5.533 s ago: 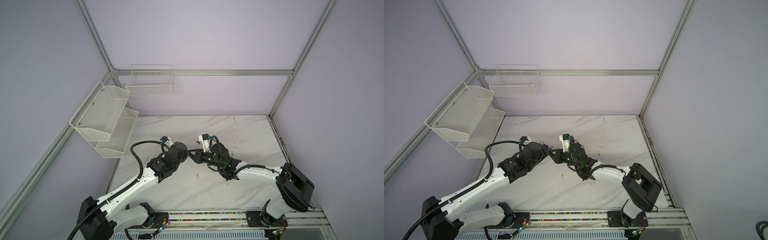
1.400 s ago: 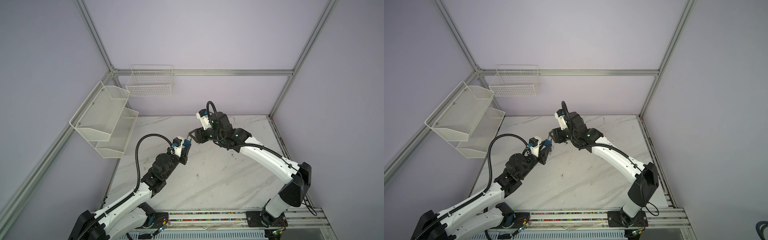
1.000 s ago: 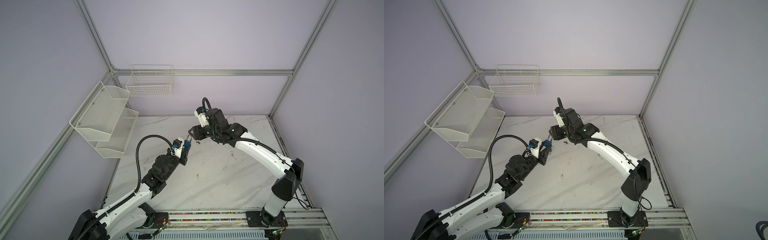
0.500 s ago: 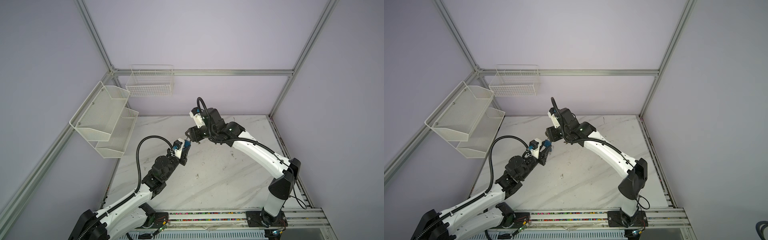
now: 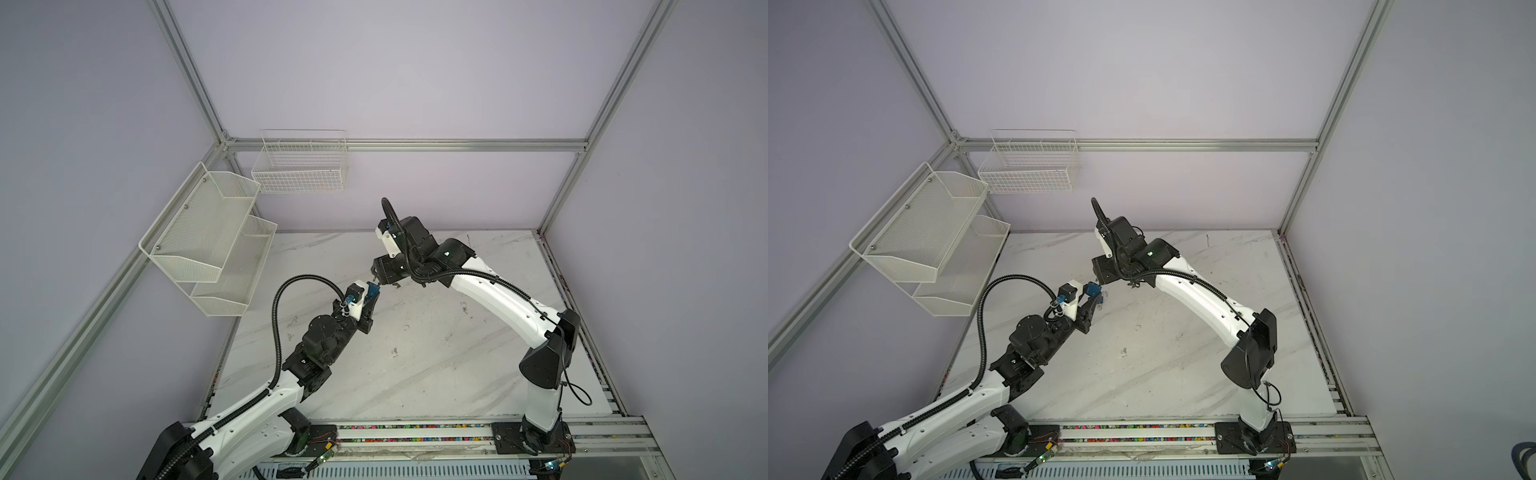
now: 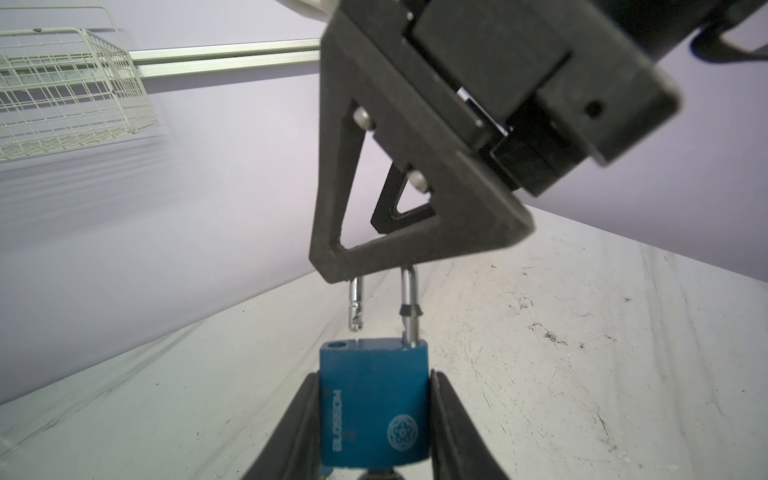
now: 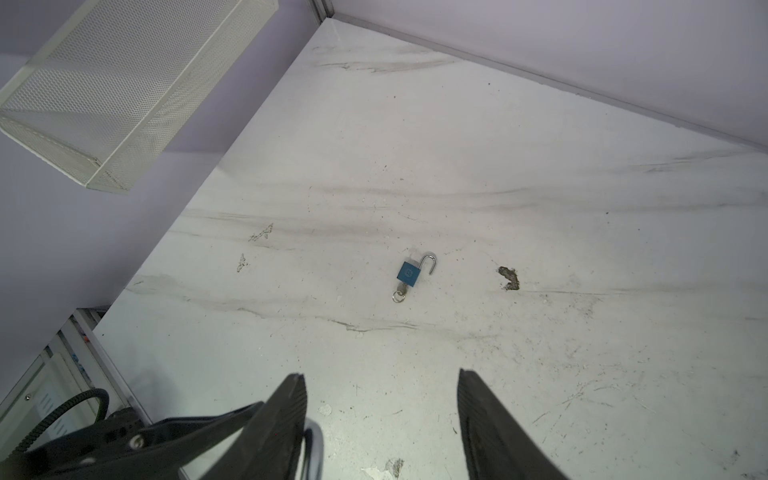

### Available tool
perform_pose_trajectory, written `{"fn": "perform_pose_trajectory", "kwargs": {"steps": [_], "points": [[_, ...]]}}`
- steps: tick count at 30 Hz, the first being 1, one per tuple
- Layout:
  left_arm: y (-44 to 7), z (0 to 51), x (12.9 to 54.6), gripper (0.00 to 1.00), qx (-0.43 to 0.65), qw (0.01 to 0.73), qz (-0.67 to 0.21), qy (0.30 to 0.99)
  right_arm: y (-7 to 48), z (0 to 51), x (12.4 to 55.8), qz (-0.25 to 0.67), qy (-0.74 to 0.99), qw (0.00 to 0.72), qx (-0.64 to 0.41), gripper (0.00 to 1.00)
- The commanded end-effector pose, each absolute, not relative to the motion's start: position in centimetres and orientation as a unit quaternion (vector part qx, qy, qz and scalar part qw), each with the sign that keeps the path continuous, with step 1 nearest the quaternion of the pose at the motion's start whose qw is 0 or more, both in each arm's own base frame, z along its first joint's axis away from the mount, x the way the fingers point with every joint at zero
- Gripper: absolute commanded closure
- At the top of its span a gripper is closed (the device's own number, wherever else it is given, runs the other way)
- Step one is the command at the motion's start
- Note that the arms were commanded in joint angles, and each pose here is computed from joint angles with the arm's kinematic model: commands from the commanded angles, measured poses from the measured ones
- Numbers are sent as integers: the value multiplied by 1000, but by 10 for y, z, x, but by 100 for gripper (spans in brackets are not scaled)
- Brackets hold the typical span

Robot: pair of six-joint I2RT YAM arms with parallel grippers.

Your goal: Unlock with the key

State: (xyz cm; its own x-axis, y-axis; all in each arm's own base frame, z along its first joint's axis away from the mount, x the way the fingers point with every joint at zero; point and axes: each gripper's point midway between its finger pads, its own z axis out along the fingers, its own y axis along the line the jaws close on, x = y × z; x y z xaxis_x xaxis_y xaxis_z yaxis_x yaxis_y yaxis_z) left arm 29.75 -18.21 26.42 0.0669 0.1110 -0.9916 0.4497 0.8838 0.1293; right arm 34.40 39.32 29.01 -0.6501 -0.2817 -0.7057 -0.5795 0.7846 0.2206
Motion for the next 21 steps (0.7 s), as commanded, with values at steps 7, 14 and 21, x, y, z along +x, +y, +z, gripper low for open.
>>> {"fn": "perform_pose_trajectory", "kwargs": {"steps": [7,14,21], "points": [[-174,286,285,100,211,750,-110,617,374,276,348,163,902,316,-244,39],[-172,287,284,100,209,758,-103,610,368,269,341,160,903,299,-263,39],[-173,289,287,100,205,761,-105,607,366,273,329,184,895,294,-278,39]]}}
